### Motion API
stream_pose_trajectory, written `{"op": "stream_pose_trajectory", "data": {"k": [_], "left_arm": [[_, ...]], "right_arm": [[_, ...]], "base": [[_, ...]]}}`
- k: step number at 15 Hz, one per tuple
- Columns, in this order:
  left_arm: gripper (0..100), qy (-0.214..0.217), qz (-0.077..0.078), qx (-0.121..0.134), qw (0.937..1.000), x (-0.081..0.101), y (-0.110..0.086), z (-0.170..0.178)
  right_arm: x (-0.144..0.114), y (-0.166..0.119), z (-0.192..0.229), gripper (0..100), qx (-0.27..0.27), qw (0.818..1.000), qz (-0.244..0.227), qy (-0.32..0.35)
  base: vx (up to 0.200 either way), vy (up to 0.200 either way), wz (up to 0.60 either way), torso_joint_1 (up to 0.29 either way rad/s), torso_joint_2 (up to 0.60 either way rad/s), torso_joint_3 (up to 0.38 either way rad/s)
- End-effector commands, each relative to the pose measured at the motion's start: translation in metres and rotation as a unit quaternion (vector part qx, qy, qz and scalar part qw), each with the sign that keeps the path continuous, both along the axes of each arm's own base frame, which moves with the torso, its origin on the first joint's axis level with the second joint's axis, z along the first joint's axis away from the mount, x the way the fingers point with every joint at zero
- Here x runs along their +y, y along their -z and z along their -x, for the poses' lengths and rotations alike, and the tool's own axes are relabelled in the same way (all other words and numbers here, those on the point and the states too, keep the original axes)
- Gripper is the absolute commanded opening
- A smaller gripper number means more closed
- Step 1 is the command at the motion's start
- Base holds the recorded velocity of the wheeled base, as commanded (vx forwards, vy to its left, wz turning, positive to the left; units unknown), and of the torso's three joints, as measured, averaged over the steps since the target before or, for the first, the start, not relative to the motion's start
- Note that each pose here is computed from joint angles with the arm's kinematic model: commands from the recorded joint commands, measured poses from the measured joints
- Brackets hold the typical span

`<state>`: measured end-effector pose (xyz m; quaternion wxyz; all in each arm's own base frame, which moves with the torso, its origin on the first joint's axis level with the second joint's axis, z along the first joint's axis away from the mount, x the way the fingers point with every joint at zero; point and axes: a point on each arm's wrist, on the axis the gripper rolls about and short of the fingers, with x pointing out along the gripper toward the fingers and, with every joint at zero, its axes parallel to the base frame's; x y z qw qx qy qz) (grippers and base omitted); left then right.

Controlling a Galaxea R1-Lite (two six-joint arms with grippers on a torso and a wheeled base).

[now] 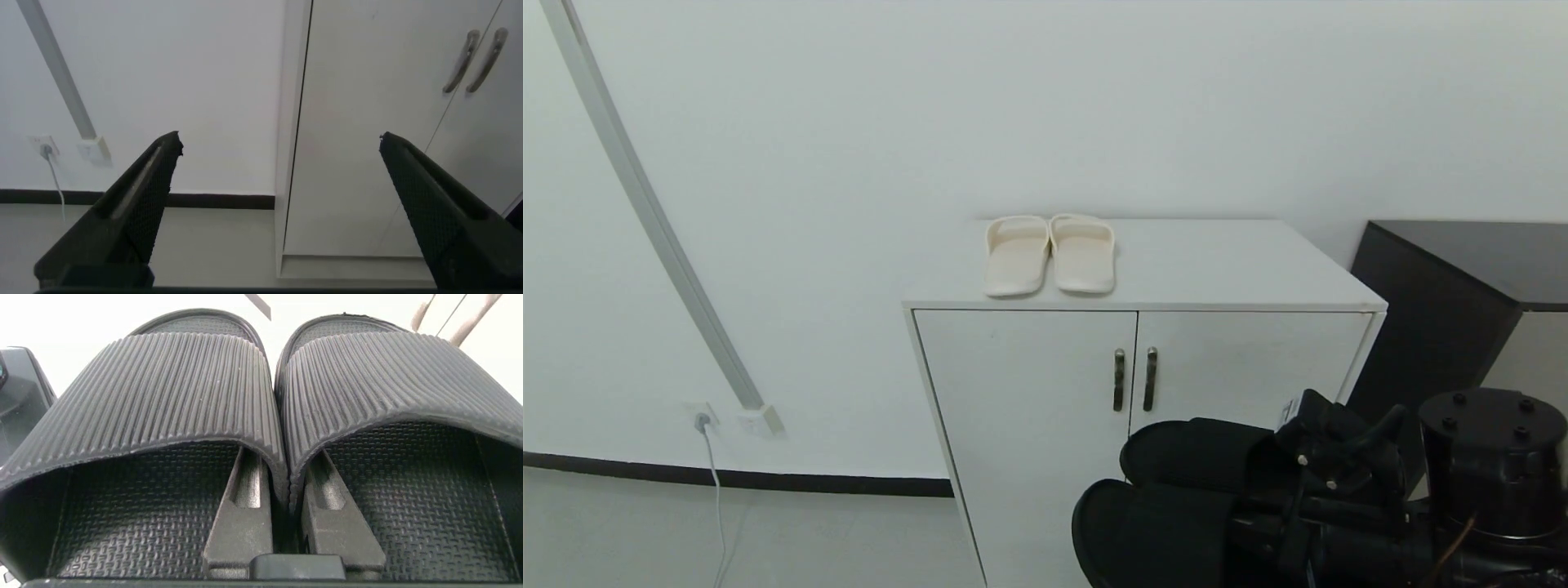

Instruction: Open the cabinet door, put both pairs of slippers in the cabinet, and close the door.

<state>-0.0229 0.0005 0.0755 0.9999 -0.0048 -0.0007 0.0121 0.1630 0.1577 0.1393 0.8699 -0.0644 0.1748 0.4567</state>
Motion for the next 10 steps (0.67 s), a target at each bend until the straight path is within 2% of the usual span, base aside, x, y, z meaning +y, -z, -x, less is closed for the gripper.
{"op": "stream_pose_trajectory", "data": {"k": [1, 10], "left_arm": [[100, 0.000, 0.001, 0.001, 1.0000, 0.0000, 0.0000, -0.0001], [100, 0.000, -0.001, 0.001, 1.0000, 0.0000, 0.0000, -0.0001]], "right_arm": [[0.0000, 0.0004, 0.0001, 0, 0.000, 1.000, 0.001, -0.001], [-0.0007, 0.0040, 0.0010, 0, 0.006, 1.000, 0.006, -0.001]], "base": [[0.000, 0.000, 0.00, -0.173, 0.49, 0.320], [0.000, 0.000, 0.00, -0.138, 0.48, 0.333]]}}
